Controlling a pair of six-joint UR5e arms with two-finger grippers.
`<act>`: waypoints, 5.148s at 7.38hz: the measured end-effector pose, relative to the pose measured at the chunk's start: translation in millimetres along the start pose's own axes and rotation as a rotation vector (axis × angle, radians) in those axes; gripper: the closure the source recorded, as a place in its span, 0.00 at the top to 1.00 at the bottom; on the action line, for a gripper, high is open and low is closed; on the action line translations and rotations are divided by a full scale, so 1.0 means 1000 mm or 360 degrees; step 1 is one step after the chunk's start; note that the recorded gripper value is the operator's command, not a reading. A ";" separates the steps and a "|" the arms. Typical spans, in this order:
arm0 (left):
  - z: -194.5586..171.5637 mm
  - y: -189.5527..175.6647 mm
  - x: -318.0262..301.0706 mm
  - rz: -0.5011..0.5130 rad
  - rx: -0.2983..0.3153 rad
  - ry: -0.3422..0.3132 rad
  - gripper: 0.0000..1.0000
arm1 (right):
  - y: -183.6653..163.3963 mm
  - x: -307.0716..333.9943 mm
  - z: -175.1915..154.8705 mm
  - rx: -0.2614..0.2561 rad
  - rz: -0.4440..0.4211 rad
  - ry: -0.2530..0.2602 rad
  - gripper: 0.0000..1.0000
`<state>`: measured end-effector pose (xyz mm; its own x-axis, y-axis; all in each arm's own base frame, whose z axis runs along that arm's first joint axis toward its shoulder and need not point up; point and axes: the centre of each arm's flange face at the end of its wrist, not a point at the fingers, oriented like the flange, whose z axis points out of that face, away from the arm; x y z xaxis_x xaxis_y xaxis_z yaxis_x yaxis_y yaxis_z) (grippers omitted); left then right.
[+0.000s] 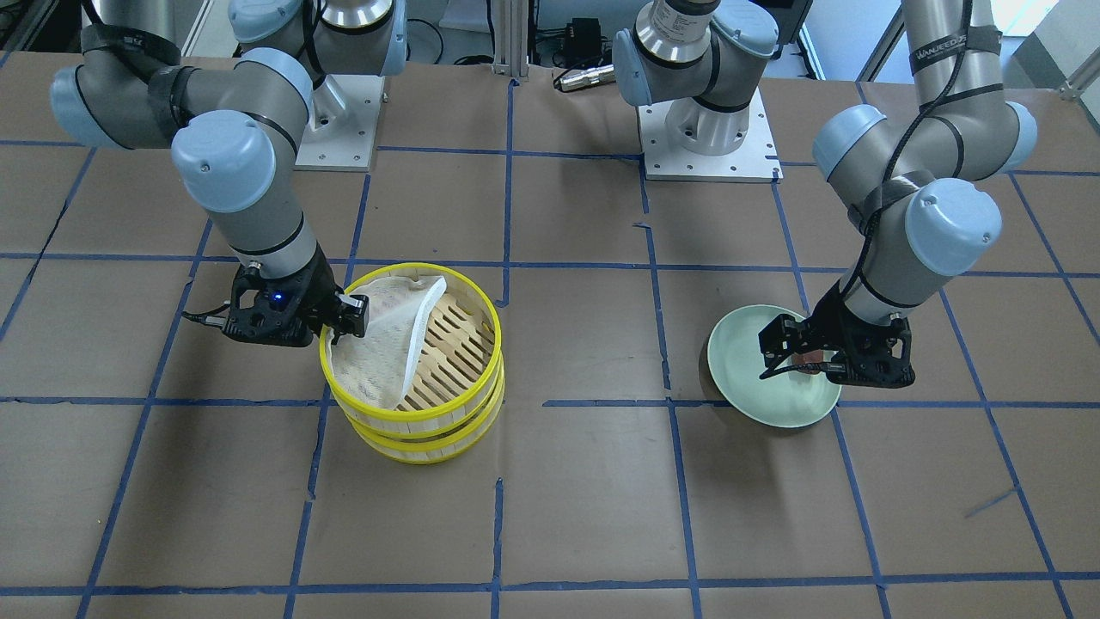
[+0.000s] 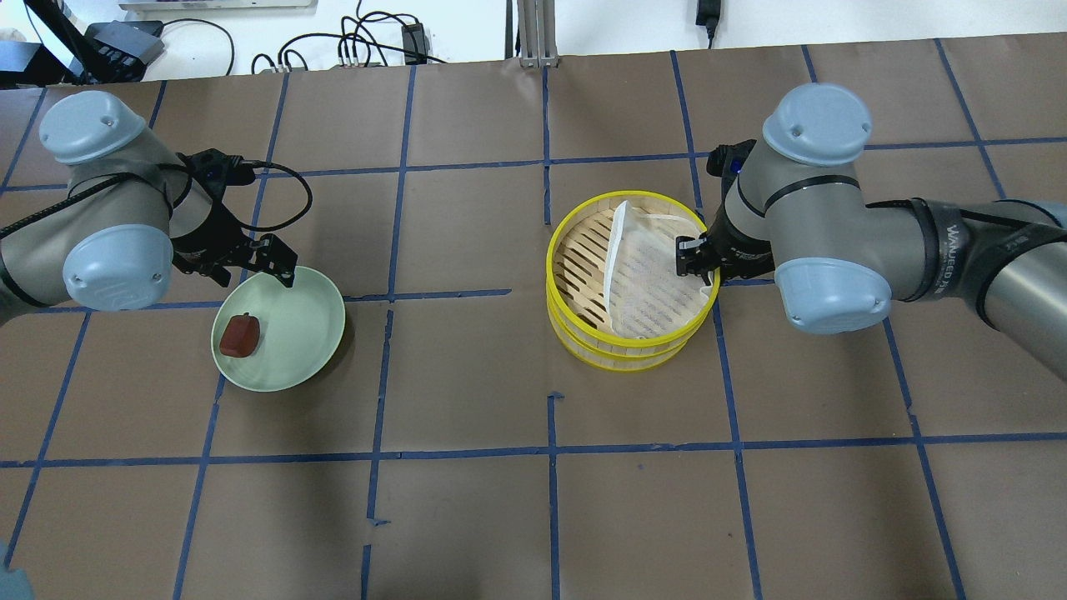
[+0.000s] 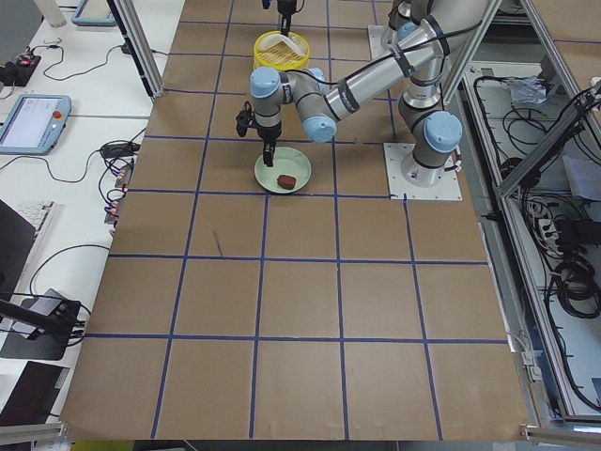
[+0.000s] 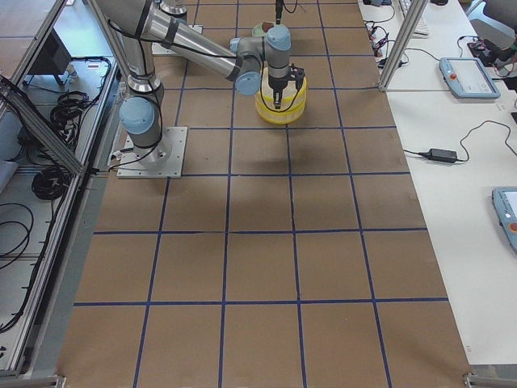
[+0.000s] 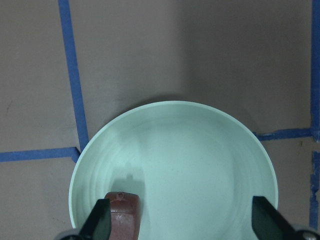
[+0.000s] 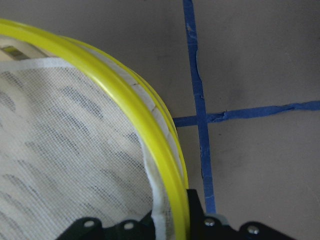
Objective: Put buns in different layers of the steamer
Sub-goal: 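Release the top tier and raise the right gripper while the left grasps the brown bun, then lift the brown bun with the left gripper and carry it over the steamer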
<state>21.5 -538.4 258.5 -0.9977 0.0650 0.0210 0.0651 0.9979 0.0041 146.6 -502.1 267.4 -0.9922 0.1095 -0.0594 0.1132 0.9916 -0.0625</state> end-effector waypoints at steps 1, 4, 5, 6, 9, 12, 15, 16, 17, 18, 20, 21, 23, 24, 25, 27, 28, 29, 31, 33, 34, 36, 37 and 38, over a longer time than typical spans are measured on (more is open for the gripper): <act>0.000 0.000 0.000 0.0001 -0.0001 0.0000 0.99 | -0.001 0.000 0.003 0.0000 0.0001 -0.0001 0.17; 0.000 0.000 0.001 0.0003 -0.0002 -0.0002 0.99 | -0.002 0.001 0.005 -0.0001 -0.0003 0.0006 0.23; 0.000 0.000 0.001 0.0003 -0.0002 -0.0002 0.99 | -0.002 0.000 0.006 -0.0003 -0.0002 0.0001 0.33; 0.000 0.000 0.001 0.0002 -0.0002 -0.0002 0.99 | -0.002 0.000 0.006 -0.0004 -0.0002 0.0000 0.36; 0.000 0.000 0.001 0.0002 -0.0002 -0.0004 0.99 | -0.002 0.000 0.005 -0.0002 -0.0004 -0.0002 0.60; 0.002 0.000 -0.001 0.0006 -0.0011 -0.0005 0.99 | -0.009 -0.002 -0.004 0.0036 -0.0012 -0.0009 0.81; 0.014 0.001 -0.011 0.0021 -0.0056 -0.0002 0.99 | -0.033 0.002 -0.052 0.0066 -0.0004 0.0012 0.86; 0.022 0.006 -0.021 0.0054 -0.0109 -0.0016 0.98 | -0.036 0.003 -0.080 0.0034 0.0003 0.0017 0.93; 0.031 0.015 -0.034 0.0086 -0.0181 -0.0025 0.97 | -0.036 0.004 -0.116 0.0008 0.0011 0.0021 0.96; 0.039 0.023 -0.044 0.0096 -0.0223 -0.0010 0.96 | -0.031 0.005 -0.154 -0.0019 0.0021 0.0026 0.96; 0.051 0.028 -0.048 0.0098 -0.0252 0.0045 0.86 | -0.007 0.005 -0.196 -0.0099 0.0017 0.0049 0.96; 0.059 0.028 -0.047 0.0100 -0.0271 0.0068 0.71 | -0.001 0.005 -0.192 -0.0114 0.0015 0.0057 0.98; 0.067 0.028 -0.048 0.0114 -0.0299 0.0076 0.37 | 0.001 0.005 -0.190 -0.0080 0.0016 0.0059 0.99; 0.068 0.028 -0.048 0.0119 -0.0303 0.0070 0.28 | 0.000 0.003 -0.194 -0.0064 0.0018 0.0056 0.99; 0.067 0.028 -0.049 0.0122 -0.0302 0.0067 0.20 | -0.002 0.002 -0.199 -0.0048 0.0018 0.0051 0.99; 0.052 0.023 -0.044 0.0128 -0.0257 0.0037 0.16 | -0.005 0.002 -0.205 -0.0031 0.0014 0.0048 0.99; 0.037 0.015 -0.027 0.0125 -0.0219 0.0010 0.16 | -0.005 0.002 -0.205 -0.0029 0.0012 0.0047 0.99; 0.015 0.003 0.004 0.0108 -0.0174 -0.0021 0.16 | -0.005 0.002 -0.205 -0.0032 0.0010 0.0048 0.99; -0.046 -0.034 0.096 -0.0051 -0.0058 0.0010 0.16 | -0.005 0.004 -0.203 -0.0039 0.0007 0.0058 0.99; -0.105 -0.051 0.205 -0.0213 0.0002 0.0178 0.16 | -0.003 0.004 -0.202 -0.0047 0.0004 0.0063 0.99; -0.123 -0.044 0.262 -0.0275 -0.0003 0.0340 0.16 | -0.002 0.003 -0.201 -0.0054 0.0003 0.0065 0.99; -0.132 -0.019 0.358 -0.0334 -0.0079 0.0602 0.16 | -0.001 0.004 -0.200 -0.0069 0.0004 0.0067 0.99; -0.127 -0.009 0.384 -0.0350 -0.0127 0.0656 0.16 | -0.002 0.004 -0.201 -0.0068 0.0005 0.0067 0.99; -0.116 -0.006 0.397 -0.0361 -0.0172 0.0694 0.16 | -0.002 0.004 -0.202 -0.0064 0.0006 0.0065 0.99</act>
<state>-372.8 -519.7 383.3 -0.8869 -0.1845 0.4234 -0.1274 0.9789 0.1597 131.7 -490.0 468.4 -0.9932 0.1151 -0.0185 0.1155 0.9930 -0.0224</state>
